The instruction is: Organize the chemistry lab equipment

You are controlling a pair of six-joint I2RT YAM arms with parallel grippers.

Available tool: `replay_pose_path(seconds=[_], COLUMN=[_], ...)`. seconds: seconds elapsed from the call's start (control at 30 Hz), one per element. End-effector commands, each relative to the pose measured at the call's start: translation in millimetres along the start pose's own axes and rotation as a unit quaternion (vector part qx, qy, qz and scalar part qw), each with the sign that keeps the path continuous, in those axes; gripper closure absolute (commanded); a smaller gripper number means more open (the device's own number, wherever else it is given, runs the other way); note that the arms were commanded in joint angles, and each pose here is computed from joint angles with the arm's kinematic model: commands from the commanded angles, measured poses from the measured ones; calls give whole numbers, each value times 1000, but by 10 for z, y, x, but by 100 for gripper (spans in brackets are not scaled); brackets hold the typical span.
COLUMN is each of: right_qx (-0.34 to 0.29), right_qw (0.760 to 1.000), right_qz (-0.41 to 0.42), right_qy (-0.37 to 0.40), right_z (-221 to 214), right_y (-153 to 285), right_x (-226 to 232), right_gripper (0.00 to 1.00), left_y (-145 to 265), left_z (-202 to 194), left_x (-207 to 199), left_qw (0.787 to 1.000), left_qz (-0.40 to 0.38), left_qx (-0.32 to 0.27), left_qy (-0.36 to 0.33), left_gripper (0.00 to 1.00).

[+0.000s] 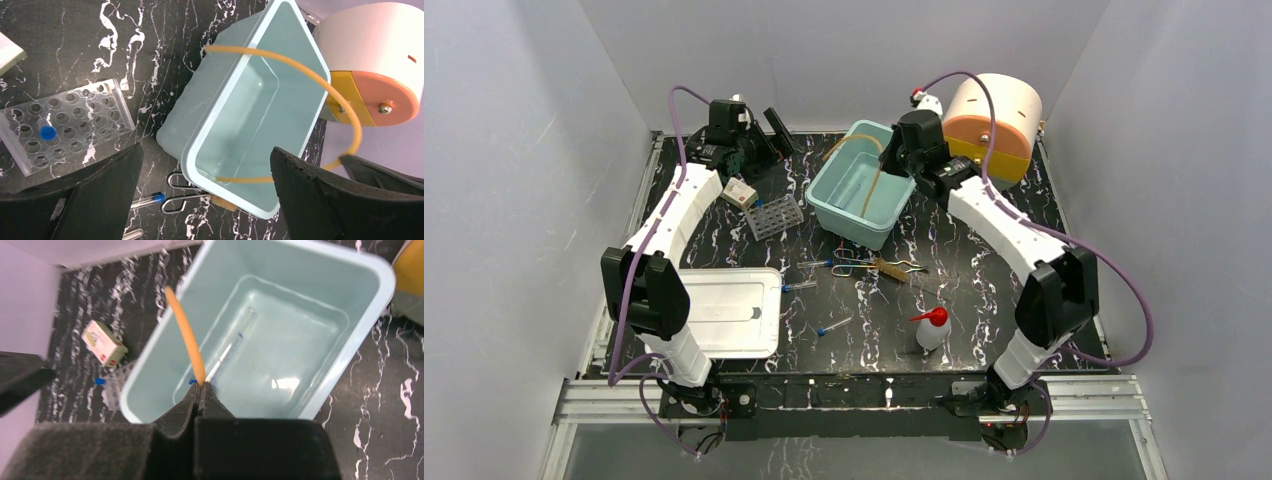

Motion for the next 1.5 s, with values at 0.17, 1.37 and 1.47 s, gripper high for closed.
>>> replay_pose_path(seconds=[0.17,1.37,1.47], right_qx=[-115,-45,-45], right_qw=[989,993,990], right_qz=[89,-98,-125], right_qy=[36,56,53], right_z=[535,-20,-28], right_y=[628,-754,-931], right_x=[230,-161,-192], right_gripper=[100,100,100], left_y=[294,253,282], left_z=[167,-20,-34], left_x=[-570,-500,-462], left_qw=[981,986,987], left_qz=[-193,-156,-141], left_qx=[2,-9,-8], left_qy=[-15,-65,-72], left_gripper=[2,3,2])
Point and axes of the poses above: each gripper's point midway between its finger pads, its own y axis back along the fingers, its own x axis along the line the jaws close on, z = x × y, the point moved 7 cm from there along y, back along the fingers, and after that the axes turned 2 degrees about y, right-handed, at the moved point
